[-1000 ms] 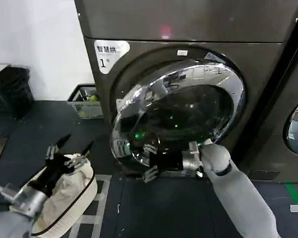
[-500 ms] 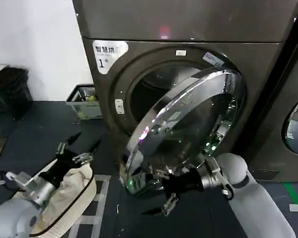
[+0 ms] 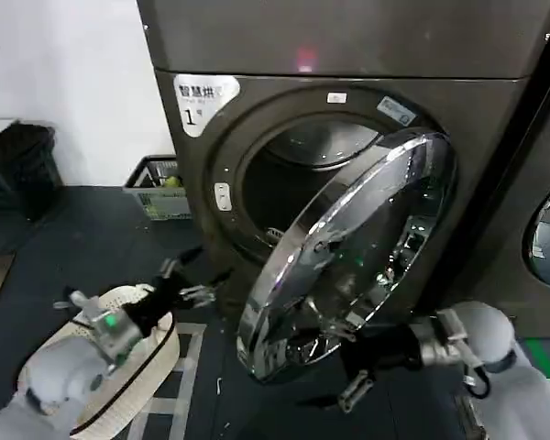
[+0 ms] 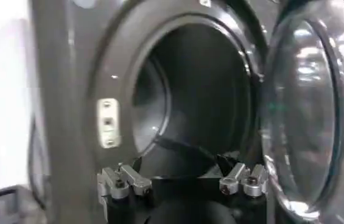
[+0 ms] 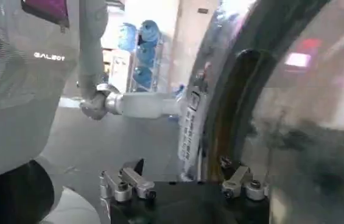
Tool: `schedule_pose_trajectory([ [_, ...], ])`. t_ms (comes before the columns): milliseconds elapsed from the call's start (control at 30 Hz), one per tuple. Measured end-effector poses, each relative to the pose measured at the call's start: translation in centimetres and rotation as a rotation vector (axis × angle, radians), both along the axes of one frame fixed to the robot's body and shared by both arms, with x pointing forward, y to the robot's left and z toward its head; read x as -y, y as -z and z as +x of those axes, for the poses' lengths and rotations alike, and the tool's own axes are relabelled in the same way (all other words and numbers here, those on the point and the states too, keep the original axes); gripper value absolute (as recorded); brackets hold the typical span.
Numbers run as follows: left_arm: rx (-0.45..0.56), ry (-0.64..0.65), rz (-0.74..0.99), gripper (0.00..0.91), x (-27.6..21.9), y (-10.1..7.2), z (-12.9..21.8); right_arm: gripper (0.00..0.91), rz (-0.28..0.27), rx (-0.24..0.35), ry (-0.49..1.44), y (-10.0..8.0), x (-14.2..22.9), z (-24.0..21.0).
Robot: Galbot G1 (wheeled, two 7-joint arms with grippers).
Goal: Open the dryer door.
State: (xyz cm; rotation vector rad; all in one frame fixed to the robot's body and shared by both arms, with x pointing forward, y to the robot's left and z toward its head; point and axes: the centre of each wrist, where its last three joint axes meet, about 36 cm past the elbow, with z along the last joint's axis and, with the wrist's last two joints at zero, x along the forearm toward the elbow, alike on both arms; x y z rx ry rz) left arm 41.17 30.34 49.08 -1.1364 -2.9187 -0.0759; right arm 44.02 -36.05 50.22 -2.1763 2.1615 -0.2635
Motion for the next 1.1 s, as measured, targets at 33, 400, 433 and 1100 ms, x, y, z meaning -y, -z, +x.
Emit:
schedule_pose_trajectory([
  [33,-0.001,0.022,-0.002,0.907,0.5,0.0,0.2,0.907,0.009,-0.002,0.027,0.1,0.9,-0.3],
  [400,0.014,0.221,-0.014,0.907,5.5,-0.7,0.9,0.907,0.008,0.11,0.458,-2.1,11.8,-5.1],
  [433,0.014,0.235,-0.014,0.907,6.0,-0.6,0.9,0.907,0.007,0.127,0.504,-2.3,12.5,-5.8],
  [1100,-0.041,0.467,-0.066,0.907,12.8,0.5,1.3,0.907,0.248,0.385,1.835,-5.9,18.8,-21.7],
])
